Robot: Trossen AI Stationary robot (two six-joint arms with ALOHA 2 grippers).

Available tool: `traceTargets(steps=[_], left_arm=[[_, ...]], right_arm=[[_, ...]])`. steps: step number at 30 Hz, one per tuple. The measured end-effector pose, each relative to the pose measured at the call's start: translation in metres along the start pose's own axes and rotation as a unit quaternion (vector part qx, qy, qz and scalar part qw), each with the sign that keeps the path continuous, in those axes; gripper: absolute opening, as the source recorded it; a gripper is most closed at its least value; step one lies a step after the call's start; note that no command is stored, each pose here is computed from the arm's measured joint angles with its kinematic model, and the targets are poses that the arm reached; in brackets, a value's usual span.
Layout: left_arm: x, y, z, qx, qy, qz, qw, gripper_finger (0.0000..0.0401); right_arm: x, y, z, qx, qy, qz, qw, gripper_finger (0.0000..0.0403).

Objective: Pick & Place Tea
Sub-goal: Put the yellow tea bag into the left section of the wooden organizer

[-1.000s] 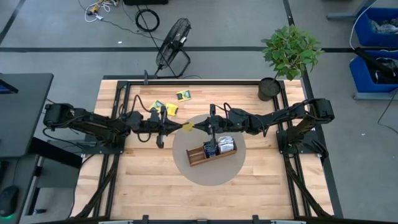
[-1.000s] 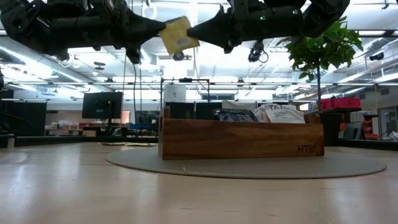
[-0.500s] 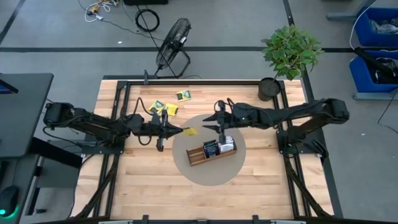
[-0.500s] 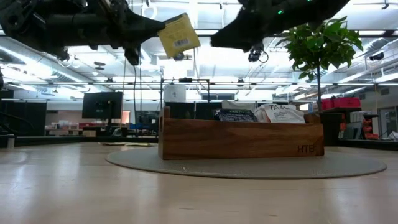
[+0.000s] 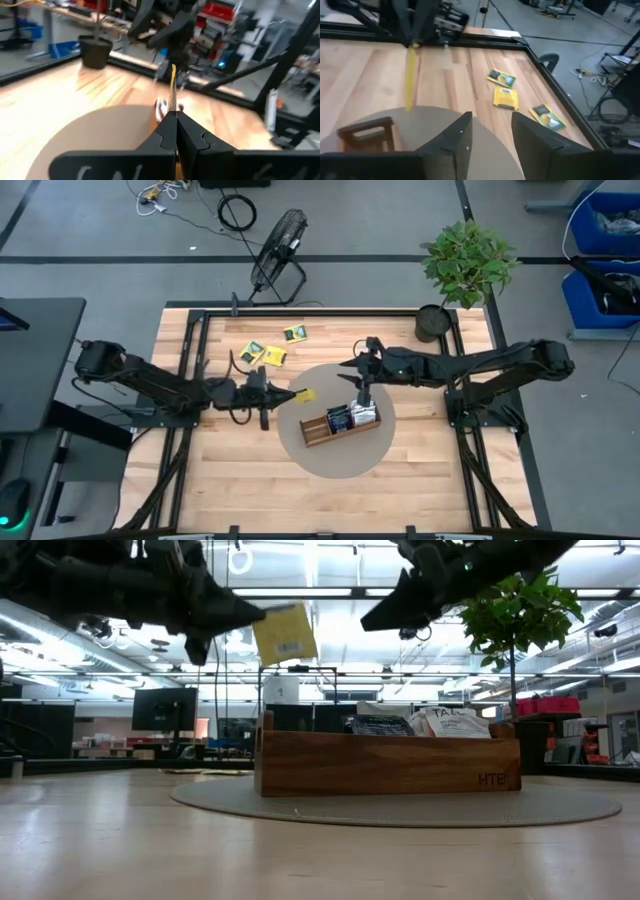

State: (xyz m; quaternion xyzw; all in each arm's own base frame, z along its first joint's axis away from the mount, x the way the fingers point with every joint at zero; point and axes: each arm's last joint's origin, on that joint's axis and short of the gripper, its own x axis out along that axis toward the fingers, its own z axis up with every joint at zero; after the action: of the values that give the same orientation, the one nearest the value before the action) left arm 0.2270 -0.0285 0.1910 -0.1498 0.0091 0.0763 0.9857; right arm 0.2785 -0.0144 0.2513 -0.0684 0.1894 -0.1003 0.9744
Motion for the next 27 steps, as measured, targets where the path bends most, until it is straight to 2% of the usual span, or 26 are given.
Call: traceTargets(steps=[6, 10, 15, 21, 27], left_arm=[[0.02, -0.018, -0.014, 0.005, 0.028, 0.013, 1.0, 0.0001], [0.034, -0.03, -0.026, 0.024, 0.076, 0.027, 0.996, 0.0001], [0.049, -0.045, -0.025, 0.026, 0.107, 0.037, 0.993, 0.0001], [0.05, -0.056, -0.025, 0.001, 0.109, 0.042, 0.993, 0.0001], [0.048, -0.053, -0.033, -0.004, 0.133, 0.069, 0.989, 0.0001]], right_arm=[[-0.007, -0.001, -0.012, 0.007, -0.03, -0.009, 0.999, 0.0146], [-0.018, -0.003, -0.017, 0.02, -0.039, -0.023, 0.999, 0.0143], [-0.031, -0.004, -0.024, 0.037, -0.045, -0.023, 0.998, 0.0143], [-0.038, -0.005, -0.032, 0.051, -0.046, -0.02, 0.997, 0.0143], [-0.039, -0.004, -0.034, 0.053, -0.044, -0.018, 0.997, 0.0143]])
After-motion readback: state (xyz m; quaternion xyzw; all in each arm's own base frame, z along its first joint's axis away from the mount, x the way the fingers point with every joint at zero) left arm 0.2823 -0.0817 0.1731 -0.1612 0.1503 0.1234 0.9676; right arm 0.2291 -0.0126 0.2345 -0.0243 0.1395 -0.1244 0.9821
